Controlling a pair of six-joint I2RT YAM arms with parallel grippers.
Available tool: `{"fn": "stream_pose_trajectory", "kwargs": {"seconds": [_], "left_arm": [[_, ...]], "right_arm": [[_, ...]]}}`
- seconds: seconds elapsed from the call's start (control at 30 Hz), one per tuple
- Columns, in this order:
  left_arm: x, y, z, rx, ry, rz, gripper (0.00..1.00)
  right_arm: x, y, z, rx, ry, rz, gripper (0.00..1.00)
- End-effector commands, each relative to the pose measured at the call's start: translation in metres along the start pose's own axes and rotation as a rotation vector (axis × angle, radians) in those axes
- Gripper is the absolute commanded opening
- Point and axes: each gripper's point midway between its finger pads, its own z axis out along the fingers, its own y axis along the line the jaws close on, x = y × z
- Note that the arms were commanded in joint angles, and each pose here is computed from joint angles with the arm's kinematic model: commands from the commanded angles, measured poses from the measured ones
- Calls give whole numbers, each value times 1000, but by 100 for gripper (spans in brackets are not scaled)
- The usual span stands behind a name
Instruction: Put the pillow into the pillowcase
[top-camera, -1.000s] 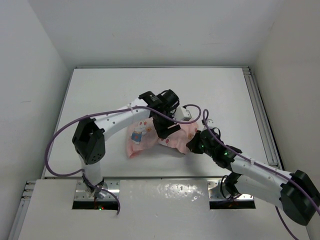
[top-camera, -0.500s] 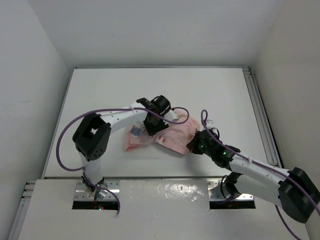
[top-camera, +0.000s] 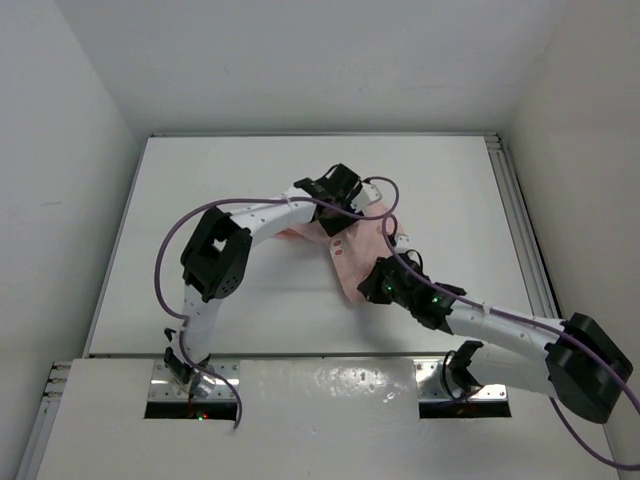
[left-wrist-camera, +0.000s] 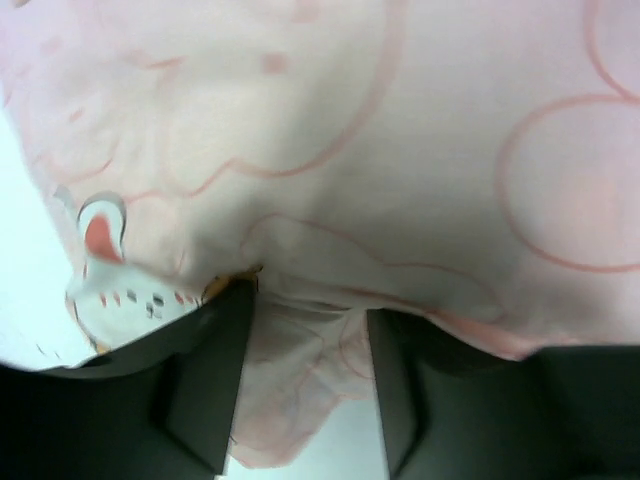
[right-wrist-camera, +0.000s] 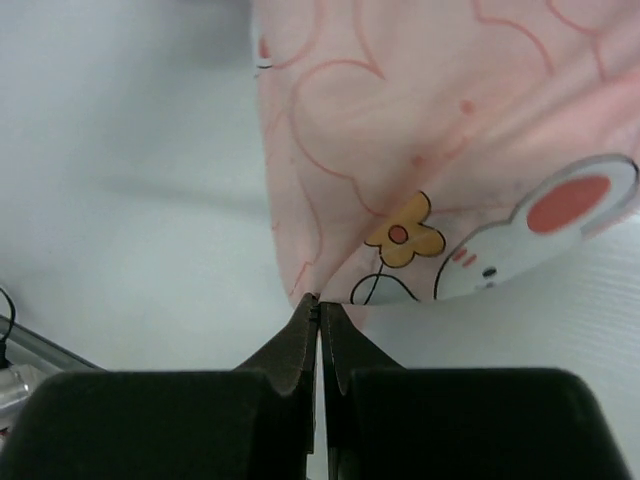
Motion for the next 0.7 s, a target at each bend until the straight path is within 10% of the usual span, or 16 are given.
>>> {"fn": "stream_pose_trajectory", "kwargs": {"seconds": [0.0, 0.4, 0.67], "left_arm": [[-53, 31, -16, -60, -181, -54, 50], [-84, 8, -142, 95, -455, -53, 94], [-69, -6, -169, 135, -457, -38, 100]], "right_arm": [[-23, 43, 4, -102, -39, 4, 0], [-48, 99, 13, -247, -34, 2, 0], [-57, 101, 13, -266, -40, 29, 0]]}}
